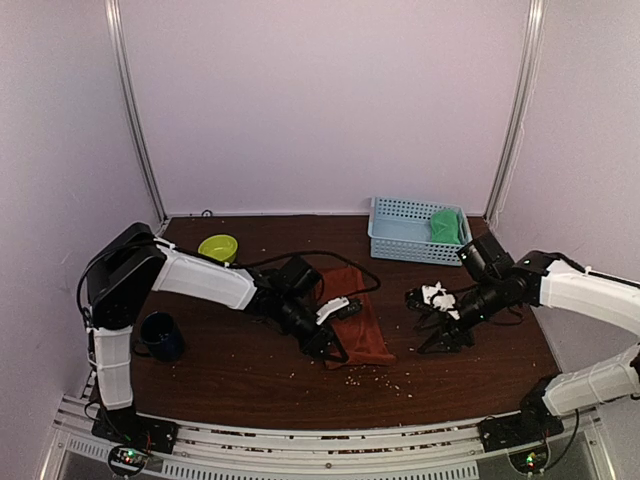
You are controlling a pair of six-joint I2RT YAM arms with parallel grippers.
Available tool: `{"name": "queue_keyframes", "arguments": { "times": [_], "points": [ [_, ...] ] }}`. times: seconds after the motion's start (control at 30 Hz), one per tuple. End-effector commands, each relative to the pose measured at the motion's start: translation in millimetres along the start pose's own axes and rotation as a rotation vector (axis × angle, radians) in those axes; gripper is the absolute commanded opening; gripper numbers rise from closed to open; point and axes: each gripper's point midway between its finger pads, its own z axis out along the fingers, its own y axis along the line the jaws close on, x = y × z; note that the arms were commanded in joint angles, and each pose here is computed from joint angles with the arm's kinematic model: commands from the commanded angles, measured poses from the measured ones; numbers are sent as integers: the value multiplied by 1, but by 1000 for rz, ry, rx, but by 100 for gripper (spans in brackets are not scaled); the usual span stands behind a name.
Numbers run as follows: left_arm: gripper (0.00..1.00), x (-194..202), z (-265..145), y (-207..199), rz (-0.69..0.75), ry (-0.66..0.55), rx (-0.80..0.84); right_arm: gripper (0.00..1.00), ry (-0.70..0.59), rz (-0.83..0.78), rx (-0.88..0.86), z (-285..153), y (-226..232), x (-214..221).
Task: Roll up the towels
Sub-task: Roll the towel at the center of the board.
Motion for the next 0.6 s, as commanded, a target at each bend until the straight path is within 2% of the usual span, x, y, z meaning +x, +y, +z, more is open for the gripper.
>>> {"name": "queue_keyframes", "arguments": {
  "times": [0.0,0.1,0.23,0.57],
  "points": [
    [8,-6,4,-15,-164,-40,239,54,55,-139,52,27,0,-15],
    [8,-1,2,-7,-241,-50,282,55,40,-194,67,43,0,-31],
    [8,3,4,0,-269,-39,285,56,52,-233,91,70,-4,-40],
    [8,14,5,11,-339,-45,299,58,98,-279,72,115,2,-30]
  ]
}}
